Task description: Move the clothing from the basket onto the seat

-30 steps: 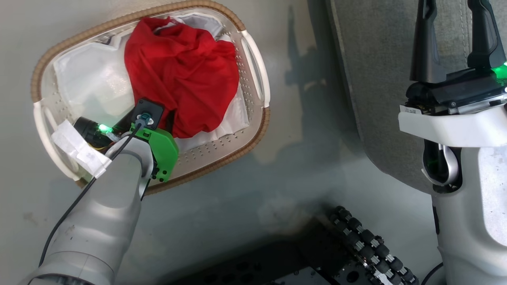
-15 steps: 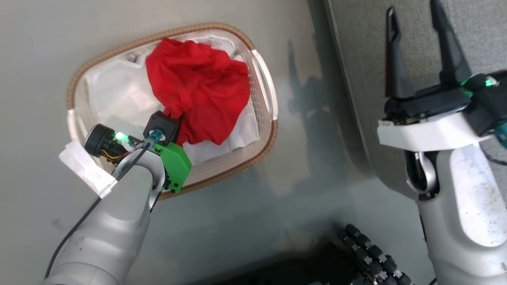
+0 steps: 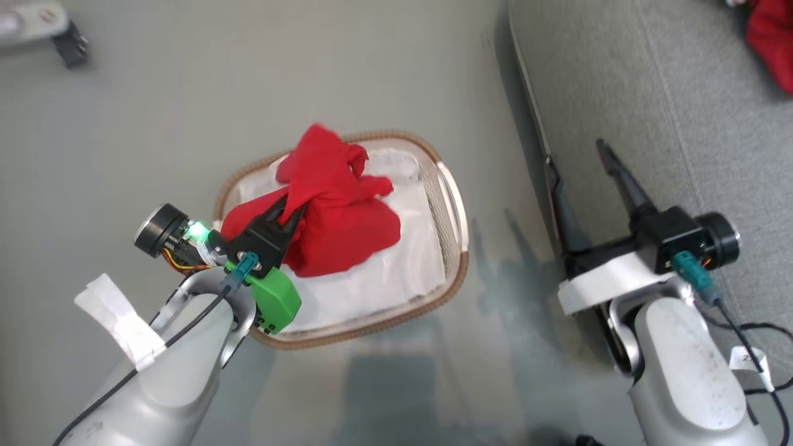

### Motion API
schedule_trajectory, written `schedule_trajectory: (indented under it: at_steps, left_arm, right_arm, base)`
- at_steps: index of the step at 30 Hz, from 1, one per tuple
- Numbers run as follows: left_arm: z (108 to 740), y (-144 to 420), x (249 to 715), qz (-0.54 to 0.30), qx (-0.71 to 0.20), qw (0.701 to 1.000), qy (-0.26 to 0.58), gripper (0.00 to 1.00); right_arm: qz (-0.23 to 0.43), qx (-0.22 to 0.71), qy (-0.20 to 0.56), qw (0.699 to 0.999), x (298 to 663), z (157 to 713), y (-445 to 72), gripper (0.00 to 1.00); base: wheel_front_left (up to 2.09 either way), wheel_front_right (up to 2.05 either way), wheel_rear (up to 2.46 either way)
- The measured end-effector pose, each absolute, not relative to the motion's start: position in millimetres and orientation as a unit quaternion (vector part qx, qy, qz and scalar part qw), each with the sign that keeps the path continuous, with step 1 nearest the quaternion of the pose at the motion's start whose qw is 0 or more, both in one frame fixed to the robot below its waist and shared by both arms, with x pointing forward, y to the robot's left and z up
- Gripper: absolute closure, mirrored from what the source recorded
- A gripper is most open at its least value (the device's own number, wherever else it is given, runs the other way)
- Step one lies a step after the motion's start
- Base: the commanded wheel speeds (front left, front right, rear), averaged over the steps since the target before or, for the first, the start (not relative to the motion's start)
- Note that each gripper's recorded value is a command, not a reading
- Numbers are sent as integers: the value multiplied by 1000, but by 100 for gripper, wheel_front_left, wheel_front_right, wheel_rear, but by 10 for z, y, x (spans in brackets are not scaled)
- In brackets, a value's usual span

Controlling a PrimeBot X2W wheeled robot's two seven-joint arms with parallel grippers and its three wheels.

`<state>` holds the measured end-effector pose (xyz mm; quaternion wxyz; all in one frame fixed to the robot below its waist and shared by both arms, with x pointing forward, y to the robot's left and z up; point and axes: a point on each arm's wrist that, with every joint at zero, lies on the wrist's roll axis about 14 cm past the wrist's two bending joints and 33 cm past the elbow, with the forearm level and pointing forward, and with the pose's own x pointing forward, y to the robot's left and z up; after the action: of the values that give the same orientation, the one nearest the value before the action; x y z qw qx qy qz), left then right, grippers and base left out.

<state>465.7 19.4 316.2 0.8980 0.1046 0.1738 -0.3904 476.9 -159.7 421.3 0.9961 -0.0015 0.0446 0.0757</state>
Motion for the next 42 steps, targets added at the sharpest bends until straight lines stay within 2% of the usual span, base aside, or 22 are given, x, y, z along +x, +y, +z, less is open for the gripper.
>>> schedule_trajectory:
  at_steps: [9, 14, 21, 29, 42]
  left_arm:
    - [4569, 417, 4809, -384, 175, 906, 27, 100]
    - [5422, 505, 4786, -375, 230, 896, -57, 100]
    - [6265, 507, 4630, -358, 256, 887, -138, 100]
    - [6533, 339, 4432, -375, 270, 870, -173, 100]
    - [6556, 113, 4254, -412, 265, 851, -190, 100]
  right_arm:
    - [127, 18, 11, 992, 4459, 4644, -1202, 0]
    - [167, 8, -31, 985, 4340, 5000, -939, 0]
    - [227, -9, -92, 969, 4236, 5488, -544, 0]
    - [300, -36, -139, 943, 4169, 5865, -86, 0]
    - [388, -72, -129, 910, 4267, 5932, 432, 0]
  base:
    - [0, 0, 0]
    - [0, 0, 0]
    - [0, 0, 0]
    - [0, 0, 0]
    - [0, 0, 0]
